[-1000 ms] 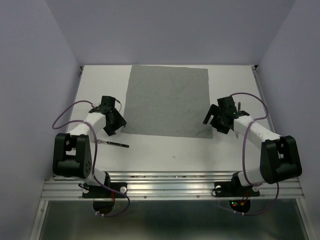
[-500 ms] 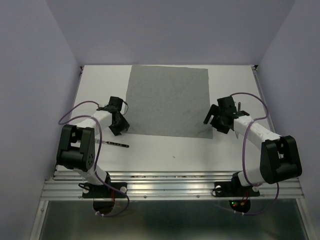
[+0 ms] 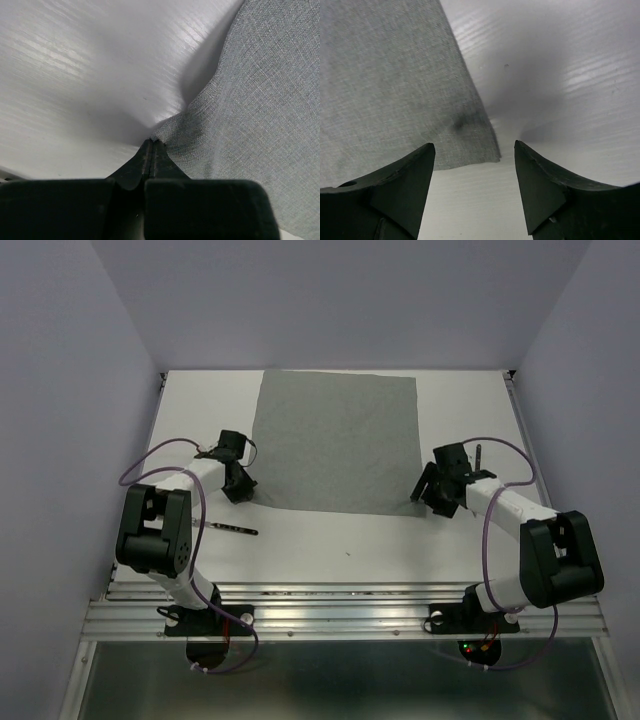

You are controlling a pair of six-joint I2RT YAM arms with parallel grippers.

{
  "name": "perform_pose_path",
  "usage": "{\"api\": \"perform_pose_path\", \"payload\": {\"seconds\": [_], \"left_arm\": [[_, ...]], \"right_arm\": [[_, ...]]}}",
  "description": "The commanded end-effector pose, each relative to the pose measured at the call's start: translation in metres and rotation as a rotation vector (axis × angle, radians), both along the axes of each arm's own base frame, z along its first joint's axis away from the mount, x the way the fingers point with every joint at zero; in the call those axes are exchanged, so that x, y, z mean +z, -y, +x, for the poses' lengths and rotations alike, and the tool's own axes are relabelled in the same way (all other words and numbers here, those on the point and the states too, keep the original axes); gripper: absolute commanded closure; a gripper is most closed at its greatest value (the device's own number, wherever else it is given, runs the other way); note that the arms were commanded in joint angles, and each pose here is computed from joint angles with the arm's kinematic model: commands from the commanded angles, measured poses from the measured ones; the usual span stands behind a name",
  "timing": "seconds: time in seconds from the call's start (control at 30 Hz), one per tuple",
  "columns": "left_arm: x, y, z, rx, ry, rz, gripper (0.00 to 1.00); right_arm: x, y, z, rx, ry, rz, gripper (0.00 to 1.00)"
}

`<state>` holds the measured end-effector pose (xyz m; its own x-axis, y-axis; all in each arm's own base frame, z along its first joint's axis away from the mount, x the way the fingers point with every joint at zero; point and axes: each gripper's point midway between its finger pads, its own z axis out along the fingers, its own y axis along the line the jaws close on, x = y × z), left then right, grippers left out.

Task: Fold the napkin into a case and place the utensils inside
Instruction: Pick up the flattened napkin from the center of the board.

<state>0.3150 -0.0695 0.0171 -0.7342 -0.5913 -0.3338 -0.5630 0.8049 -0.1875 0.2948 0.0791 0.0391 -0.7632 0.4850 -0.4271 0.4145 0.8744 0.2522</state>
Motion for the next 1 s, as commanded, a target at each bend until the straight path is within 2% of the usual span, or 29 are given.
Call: {"api": "perform_pose_path", "payload": {"seconds": [0.0,0.1,0.33,0.43,0.5,0.63,0.77,0.97], "left_arm": [[-0.003,-0.003,-0.006,-0.034,-0.032,0.032,1.0],[0.003,-0.003,-0.004,-0.037,-0.015,0.033,1.0],[0.014,-0.001,-0.001,-0.041,0.008,0.018,1.0],[0.019,0.001,0.002,-0.047,0.026,0.008,1.0],[0.024,0.002,0.003,-0.053,0.038,0.003,1.0],[0.033,0.0,0.004,-0.056,0.053,0.014,1.0],[0.042,0.001,0.006,-0.063,0.082,0.01,1.0],[0.037,0.008,0.004,-0.088,0.088,-0.028,1.0]], "right_arm": [[-0.001,0.008,-0.003,-0.047,0.019,-0.028,0.35],[-0.004,0.007,-0.006,-0.038,0.003,-0.025,0.36],[-0.018,-0.022,-0.016,0.046,-0.031,0.011,0.5],[-0.021,-0.018,-0.014,0.039,-0.048,-0.053,0.64],[-0.017,-0.016,-0.007,0.033,-0.033,-0.071,0.8],[0.001,-0.014,0.006,0.024,0.021,-0.091,0.96],[0.007,-0.016,0.01,0.047,0.043,-0.085,0.97],[-0.008,-0.025,0.004,0.072,0.002,-0.042,0.95]]}}
